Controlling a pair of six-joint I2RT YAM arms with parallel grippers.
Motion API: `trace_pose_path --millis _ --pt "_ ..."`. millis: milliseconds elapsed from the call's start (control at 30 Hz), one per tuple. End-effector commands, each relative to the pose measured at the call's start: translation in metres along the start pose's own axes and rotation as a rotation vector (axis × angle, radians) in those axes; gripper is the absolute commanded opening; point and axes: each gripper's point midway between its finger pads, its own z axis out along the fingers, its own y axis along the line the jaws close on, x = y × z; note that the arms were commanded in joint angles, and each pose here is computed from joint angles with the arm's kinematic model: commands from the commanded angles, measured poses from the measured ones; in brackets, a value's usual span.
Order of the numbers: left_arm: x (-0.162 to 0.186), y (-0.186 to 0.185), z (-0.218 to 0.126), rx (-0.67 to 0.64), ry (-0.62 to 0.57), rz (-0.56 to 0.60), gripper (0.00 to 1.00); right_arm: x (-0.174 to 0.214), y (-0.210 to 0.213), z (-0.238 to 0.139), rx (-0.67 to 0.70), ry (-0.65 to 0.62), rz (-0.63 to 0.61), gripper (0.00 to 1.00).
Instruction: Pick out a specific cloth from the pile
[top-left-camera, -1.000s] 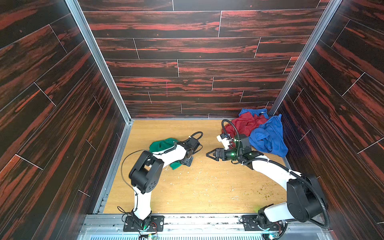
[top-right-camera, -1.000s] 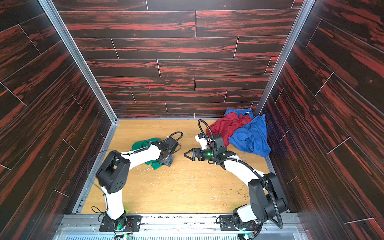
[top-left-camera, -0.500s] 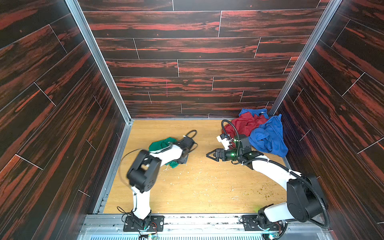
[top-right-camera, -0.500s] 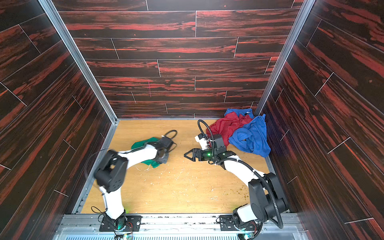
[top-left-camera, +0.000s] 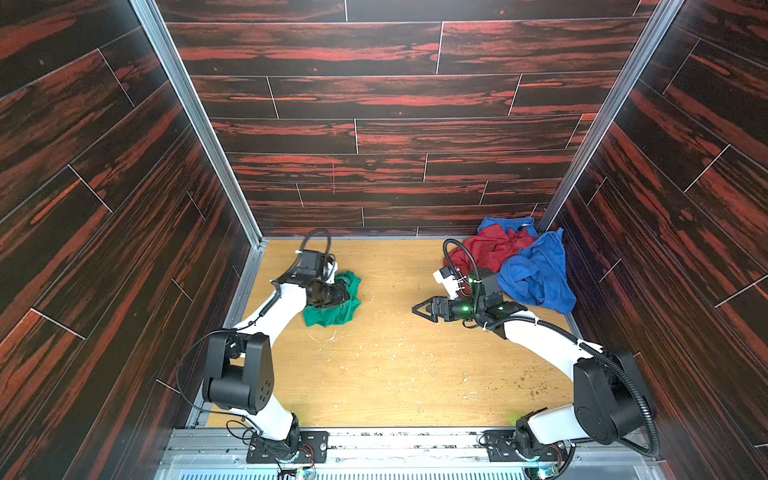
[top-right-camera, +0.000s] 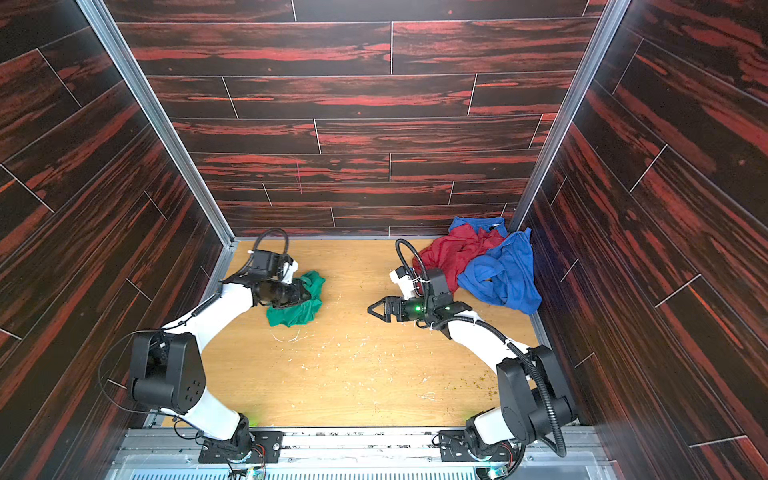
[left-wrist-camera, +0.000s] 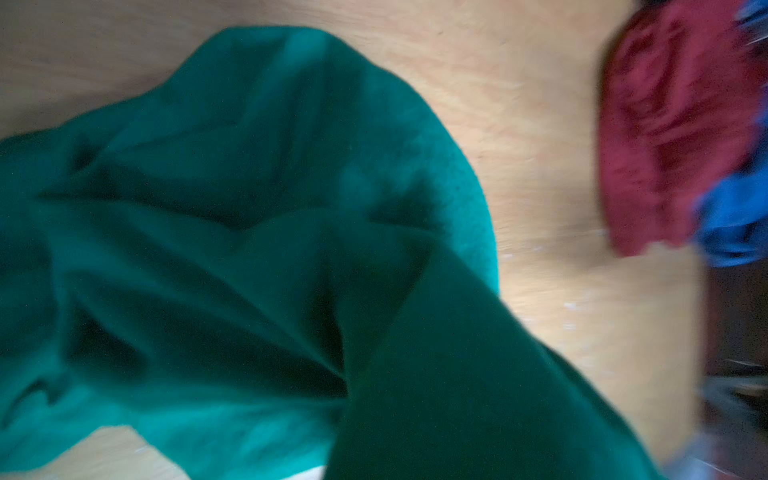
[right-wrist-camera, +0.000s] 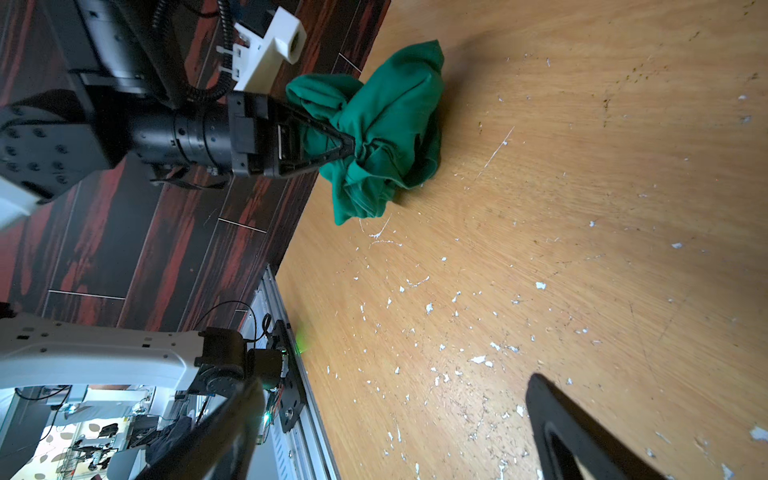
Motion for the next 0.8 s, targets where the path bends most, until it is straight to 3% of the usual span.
trace_pose_path --millis 0,67,200,300,533,767 --pt "-0.015 -0.014 -0.016 0.221 -0.049 -0.117 0.0 0.009 -0.002 0.002 -0.009 0.02 0.007 0.99" --pt "-0.023 -0.008 -0.022 0.288 -0.068 -0.165 0.0 0.01 -0.002 0.002 -0.008 0.022 0.008 0.99" --pt "-0.015 0.035 -0.02 0.167 0.005 -0.219 0.0 0.01 -0.003 0.003 -0.011 0.024 0.008 0.99" --pt "-0.019 0.051 -0.026 0.166 -0.023 -0.251 0.0 0.009 -0.003 0.004 -0.011 0.023 0.008 0.99" --pt "0.001 0.132 -0.027 -0.24 0.054 -0.291 0.0 0.007 -0.004 0.008 -0.022 0.029 0.021 0.99" --pt "0.02 0.193 -0.009 -0.487 0.149 -0.319 0.0 0.006 -0.003 0.007 -0.021 0.027 0.023 0.99"
